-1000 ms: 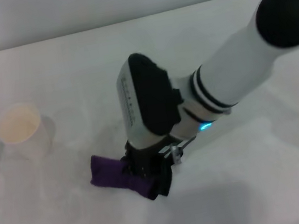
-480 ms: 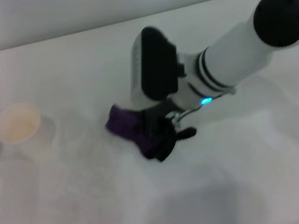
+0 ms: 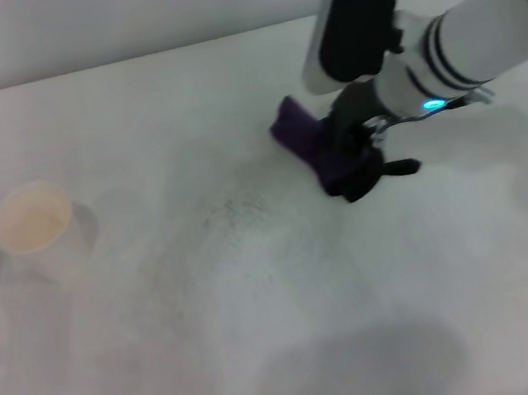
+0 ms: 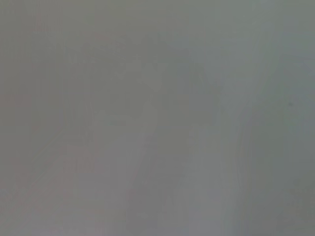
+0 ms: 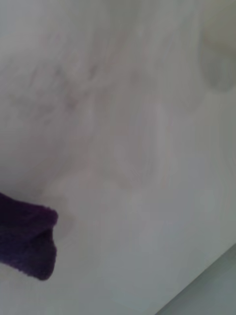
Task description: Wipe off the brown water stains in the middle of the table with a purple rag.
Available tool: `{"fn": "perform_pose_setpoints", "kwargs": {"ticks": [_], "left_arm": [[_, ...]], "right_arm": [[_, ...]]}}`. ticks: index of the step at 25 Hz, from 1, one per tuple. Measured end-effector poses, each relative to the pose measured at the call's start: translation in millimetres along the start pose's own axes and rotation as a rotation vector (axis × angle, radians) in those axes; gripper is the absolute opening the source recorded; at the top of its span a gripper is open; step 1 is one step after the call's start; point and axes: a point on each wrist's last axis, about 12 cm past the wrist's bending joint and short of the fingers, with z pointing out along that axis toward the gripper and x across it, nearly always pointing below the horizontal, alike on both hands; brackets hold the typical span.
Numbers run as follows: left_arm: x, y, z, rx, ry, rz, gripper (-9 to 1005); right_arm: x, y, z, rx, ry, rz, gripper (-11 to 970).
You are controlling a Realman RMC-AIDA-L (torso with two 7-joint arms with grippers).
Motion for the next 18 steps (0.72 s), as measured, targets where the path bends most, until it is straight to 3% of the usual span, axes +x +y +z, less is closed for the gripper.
{"fn": "perform_pose_setpoints", "kwargs": {"ticks": [5, 10, 18], "left_arm": [[-1.7, -0.2, -0.6, 0.005, -0.015, -0.018, 877], [-4.4, -0.5, 0.8, 0.012, -0.036, -0.020, 876], [-7.8, -1.3, 1.8, 0.020, -0.063, -0.019, 876]], "right_arm": [[26.7, -13.6, -16.7, 0.042, 0.004, 0.108, 113], [41.5, -7.3, -30.1, 0.042, -0.006, 0.133, 120], [40.3, -2.7, -37.5, 0.031, -0.044, 0.195, 132]]}}
